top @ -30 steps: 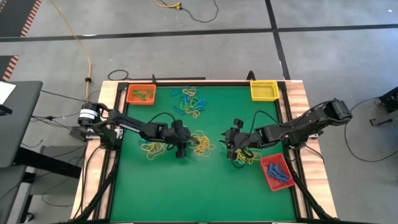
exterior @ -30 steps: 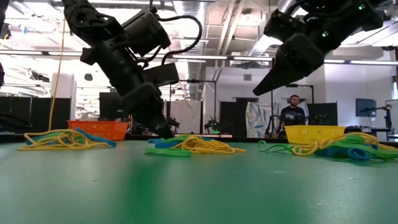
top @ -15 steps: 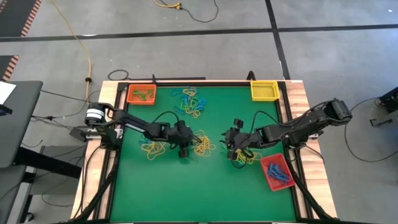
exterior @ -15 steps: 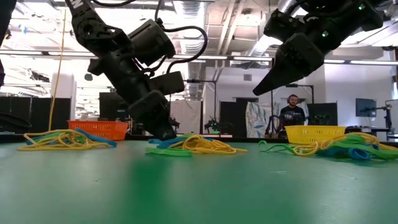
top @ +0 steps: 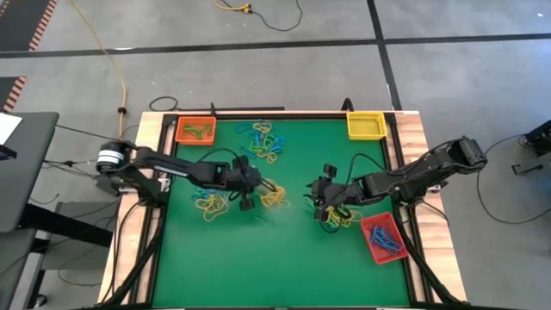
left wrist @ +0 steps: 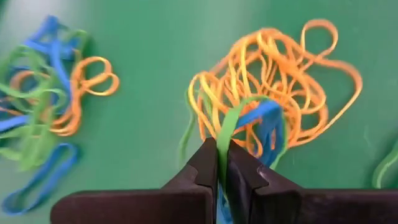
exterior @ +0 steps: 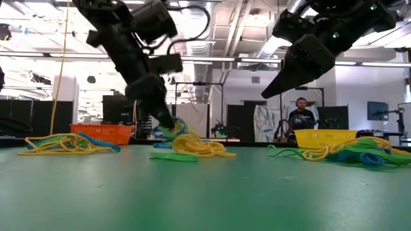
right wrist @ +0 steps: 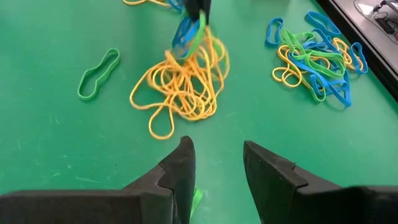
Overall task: Sort rubber bands into baskets
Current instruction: Put the green rubber band into the orange bin
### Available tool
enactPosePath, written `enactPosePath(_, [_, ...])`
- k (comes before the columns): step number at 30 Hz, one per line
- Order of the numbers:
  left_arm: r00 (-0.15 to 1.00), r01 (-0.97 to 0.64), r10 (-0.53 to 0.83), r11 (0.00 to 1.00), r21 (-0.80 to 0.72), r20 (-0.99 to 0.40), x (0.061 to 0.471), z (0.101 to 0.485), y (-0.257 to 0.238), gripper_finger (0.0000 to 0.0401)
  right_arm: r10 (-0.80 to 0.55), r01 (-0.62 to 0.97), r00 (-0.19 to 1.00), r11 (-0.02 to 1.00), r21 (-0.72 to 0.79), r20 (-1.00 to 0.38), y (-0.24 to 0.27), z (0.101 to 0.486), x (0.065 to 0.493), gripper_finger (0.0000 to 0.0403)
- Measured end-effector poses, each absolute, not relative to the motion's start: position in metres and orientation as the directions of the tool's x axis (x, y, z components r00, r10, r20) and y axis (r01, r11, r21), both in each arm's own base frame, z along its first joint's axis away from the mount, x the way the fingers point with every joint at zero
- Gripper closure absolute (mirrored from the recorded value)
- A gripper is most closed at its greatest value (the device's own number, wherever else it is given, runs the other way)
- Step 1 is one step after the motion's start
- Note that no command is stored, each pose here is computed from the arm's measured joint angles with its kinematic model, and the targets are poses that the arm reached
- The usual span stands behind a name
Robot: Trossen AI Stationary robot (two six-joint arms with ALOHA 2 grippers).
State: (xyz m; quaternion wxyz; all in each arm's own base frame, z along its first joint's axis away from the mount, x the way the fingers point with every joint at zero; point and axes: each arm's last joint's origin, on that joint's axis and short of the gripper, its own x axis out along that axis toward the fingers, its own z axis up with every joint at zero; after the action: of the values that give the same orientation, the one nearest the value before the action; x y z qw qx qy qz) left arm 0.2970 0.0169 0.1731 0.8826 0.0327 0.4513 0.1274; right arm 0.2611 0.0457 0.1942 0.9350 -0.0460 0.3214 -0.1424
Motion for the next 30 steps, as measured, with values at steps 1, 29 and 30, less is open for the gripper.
enactPosePath(1, [0.567, -0.206, 0.262, 0.963, 0.174, -0.78, 0.295, 0.178, 0.018, 0.0399, -0.296, 0.237, 0.753, 0.955, -0.178, -0.588, 0.046, 0.194, 0.261, 0.0239])
enactPosePath(29, [0.521, -0.193, 0.269, 0.961, 0.195, -0.81, 0.298, 0.159, 0.021, 0.029, -0.296, 0.241, 0.752, 0.955, -0.172, -0.589, 0.046, 0.194, 0.261, 0.0239])
enactPosePath(30, [0.524, -0.195, 0.268, 0.962, 0.192, -0.808, 0.298, 0.159, 0.022, 0.0295, -0.296, 0.241, 0.752, 0.955, -0.172, -0.589, 0.046, 0.194, 0.261, 0.0239])
